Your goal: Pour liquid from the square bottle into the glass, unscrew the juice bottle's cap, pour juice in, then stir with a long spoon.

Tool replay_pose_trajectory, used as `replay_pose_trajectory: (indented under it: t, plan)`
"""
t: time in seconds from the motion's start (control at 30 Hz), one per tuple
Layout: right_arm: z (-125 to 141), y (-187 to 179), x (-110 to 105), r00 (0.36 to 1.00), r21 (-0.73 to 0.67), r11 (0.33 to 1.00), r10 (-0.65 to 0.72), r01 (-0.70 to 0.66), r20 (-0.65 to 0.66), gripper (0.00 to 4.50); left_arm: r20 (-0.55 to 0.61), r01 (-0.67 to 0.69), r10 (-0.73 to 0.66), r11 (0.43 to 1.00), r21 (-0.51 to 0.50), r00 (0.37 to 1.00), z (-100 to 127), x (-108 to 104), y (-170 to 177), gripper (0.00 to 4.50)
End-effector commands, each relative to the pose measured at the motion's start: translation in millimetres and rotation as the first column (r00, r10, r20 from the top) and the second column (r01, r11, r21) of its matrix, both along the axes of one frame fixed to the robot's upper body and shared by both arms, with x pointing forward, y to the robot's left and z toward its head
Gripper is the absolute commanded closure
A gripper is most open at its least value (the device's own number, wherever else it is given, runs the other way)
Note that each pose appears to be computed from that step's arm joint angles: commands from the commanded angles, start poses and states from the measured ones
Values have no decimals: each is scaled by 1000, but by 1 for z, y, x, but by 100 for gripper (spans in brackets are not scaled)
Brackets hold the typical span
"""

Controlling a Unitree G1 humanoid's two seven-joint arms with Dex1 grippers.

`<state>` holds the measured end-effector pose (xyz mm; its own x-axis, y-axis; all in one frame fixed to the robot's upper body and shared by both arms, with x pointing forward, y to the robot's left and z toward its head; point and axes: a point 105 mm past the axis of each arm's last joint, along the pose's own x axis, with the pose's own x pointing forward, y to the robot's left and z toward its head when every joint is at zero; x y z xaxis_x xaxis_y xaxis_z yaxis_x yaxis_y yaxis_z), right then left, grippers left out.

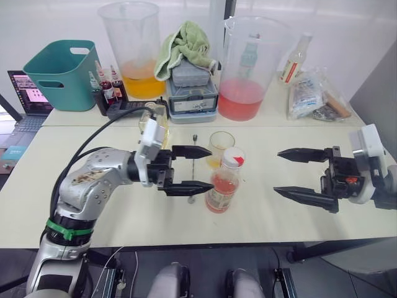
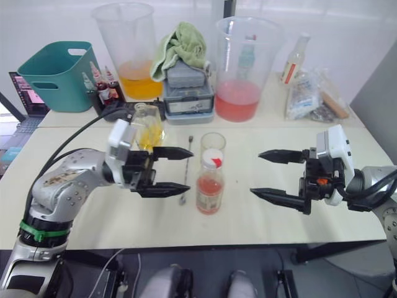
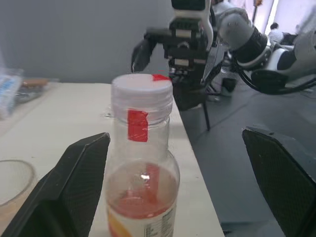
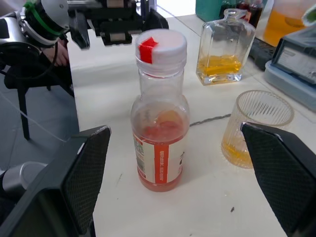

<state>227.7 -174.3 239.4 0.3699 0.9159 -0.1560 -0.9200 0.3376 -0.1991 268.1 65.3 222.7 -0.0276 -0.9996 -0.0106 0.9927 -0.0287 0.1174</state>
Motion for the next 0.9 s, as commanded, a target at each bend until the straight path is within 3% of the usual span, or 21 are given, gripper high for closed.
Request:
replay_pose_trajectory:
  t: [0.03, 0.3, 0.6, 0.9]
  plan:
    - [13, 2, -10, 997, -7, 999, -31, 32, 65, 3, 8, 3, -3, 1000, 14, 1000, 5, 6, -10, 0]
    - [13, -1, -16, 988, 5, 993, -122, 122, 94, 3, -15, 32, -31, 999, 30, 999, 4, 12, -32, 0]
    - [16, 2, -14, 983, 21, 989, -146, 145, 111, 3, 41, -9, 6, 997, 80, 999, -2, 18, -51, 0]
    - [29, 31, -12, 994, 100, 993, -65, 55, 93, 0, 64, -31, 24, 994, 104, 998, -6, 21, -49, 282]
